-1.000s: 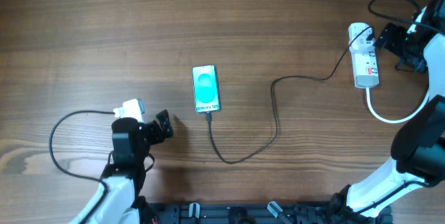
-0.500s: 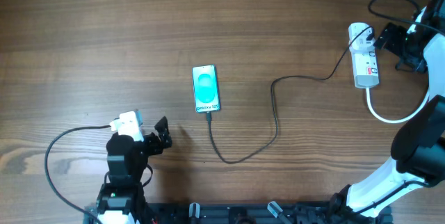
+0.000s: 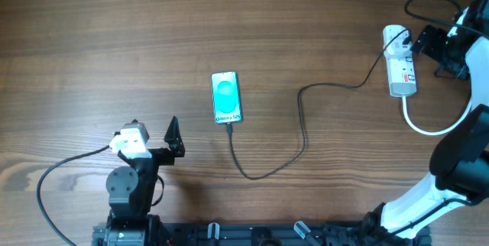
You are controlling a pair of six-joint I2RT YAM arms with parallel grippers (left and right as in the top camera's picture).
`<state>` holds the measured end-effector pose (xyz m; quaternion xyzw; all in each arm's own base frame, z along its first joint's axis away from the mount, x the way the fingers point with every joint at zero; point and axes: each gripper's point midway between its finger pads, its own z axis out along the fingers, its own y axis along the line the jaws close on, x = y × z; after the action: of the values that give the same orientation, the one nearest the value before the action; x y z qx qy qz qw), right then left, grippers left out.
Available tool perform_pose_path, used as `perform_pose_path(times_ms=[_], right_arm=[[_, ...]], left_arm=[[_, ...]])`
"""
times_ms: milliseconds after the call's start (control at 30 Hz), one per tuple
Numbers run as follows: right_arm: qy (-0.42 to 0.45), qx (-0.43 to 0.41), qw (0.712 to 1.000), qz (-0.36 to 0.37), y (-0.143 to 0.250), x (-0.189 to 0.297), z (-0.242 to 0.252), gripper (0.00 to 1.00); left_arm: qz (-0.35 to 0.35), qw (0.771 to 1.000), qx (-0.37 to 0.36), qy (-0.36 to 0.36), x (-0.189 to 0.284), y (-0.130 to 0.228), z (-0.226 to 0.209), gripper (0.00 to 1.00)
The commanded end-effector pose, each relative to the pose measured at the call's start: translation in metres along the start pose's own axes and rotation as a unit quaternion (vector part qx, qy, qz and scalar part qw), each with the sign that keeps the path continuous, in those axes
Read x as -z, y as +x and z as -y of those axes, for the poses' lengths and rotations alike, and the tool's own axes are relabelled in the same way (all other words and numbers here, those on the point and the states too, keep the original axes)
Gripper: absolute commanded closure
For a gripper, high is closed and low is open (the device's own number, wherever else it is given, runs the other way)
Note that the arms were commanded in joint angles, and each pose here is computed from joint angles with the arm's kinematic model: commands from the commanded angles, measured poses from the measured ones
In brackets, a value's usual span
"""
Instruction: Plug charger to phone and switch on socket
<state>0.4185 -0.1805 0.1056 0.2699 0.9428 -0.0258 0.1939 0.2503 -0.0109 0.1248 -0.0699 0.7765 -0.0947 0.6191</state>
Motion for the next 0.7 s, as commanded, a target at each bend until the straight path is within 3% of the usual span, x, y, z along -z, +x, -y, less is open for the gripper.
perform_pose_path(times_ms=[0,233,667], right_arm=[[0.006,0.01,1.0,0.009,-0.004,0.005,0.002,0.0],[0.006,0.01,1.0,0.009,-0.004,0.005,0.002,0.0],[0.006,0.01,1.0,0.009,-0.004,0.005,0.002,0.0]], left_arm=[[0.022,0.999,-0.043,0.007,0.004,-0.009,0.003,0.0],[0.072,0.99,-0.121,-0.001,0.011,-0.03,0.004,0.0],[0.072,0.99,-0.119,0.006,0.011,-0.03,0.006,0.0]])
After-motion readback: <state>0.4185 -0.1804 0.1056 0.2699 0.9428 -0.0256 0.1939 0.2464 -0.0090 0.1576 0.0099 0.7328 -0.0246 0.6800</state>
